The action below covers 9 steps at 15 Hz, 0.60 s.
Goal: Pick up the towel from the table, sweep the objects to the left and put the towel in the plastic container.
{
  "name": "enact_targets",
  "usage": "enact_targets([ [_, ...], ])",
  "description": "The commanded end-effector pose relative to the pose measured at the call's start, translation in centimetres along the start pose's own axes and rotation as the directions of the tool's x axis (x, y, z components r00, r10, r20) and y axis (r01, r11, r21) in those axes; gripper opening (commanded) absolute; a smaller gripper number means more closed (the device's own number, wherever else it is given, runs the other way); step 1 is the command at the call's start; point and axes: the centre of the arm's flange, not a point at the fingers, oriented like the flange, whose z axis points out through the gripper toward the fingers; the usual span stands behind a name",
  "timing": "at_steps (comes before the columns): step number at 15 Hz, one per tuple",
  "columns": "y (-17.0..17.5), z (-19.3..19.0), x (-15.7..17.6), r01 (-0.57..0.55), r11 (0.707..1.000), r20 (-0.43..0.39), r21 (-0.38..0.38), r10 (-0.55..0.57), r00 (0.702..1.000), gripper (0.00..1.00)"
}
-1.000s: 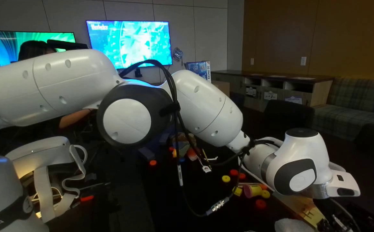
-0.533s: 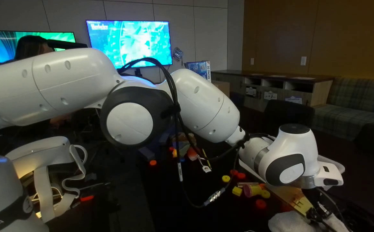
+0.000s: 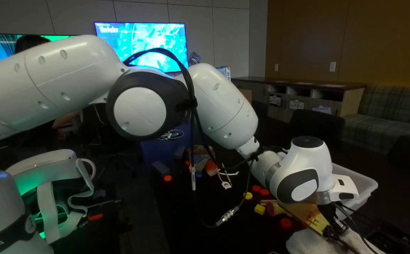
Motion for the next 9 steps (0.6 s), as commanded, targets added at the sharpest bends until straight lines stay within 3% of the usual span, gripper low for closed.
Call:
enact_targets([
  [1,-5.0,-3.8,-5.5,0.061,0.996,-0.007,0.064,-0.061,0.998,0.06],
  [9,-15.7,-6.0,-10.0,0.116,0.986,-0.046,0.121,-0.111,0.993,0.06],
])
